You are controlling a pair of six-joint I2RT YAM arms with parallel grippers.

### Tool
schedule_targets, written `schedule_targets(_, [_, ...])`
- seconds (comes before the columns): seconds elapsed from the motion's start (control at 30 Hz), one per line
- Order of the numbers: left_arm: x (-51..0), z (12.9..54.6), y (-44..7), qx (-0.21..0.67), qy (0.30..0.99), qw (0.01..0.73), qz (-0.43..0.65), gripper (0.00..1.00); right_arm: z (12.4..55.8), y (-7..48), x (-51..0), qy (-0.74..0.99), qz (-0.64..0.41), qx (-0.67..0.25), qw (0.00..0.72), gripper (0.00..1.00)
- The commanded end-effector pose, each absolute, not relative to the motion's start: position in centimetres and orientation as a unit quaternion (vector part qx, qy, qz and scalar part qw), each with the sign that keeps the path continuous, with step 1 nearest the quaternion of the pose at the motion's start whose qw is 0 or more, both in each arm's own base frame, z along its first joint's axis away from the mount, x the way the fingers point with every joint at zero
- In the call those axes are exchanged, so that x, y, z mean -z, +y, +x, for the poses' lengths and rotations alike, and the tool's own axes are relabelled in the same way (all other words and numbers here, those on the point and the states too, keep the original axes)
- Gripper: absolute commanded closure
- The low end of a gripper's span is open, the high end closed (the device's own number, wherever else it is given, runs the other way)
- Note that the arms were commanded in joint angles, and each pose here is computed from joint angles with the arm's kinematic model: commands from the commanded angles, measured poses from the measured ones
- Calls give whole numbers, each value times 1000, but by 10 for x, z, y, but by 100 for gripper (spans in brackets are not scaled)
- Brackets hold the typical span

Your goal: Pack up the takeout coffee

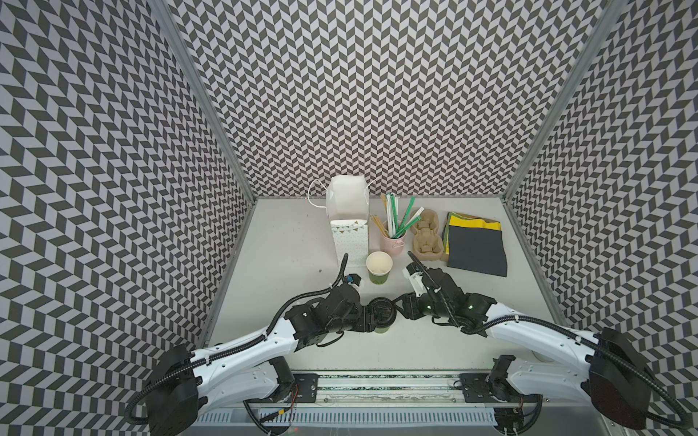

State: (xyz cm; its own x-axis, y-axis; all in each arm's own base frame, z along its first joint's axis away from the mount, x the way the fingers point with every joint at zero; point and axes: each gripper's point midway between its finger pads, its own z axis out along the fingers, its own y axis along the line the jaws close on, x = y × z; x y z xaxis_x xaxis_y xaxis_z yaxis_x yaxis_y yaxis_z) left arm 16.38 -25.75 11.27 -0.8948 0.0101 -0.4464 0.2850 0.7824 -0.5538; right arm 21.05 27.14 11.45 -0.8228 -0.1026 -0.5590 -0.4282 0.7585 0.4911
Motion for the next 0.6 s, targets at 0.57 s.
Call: schedule_targets(0.57, [-122,156,-244,292,929,213,83,26,222,257,-129,916,-153,-253,270,54])
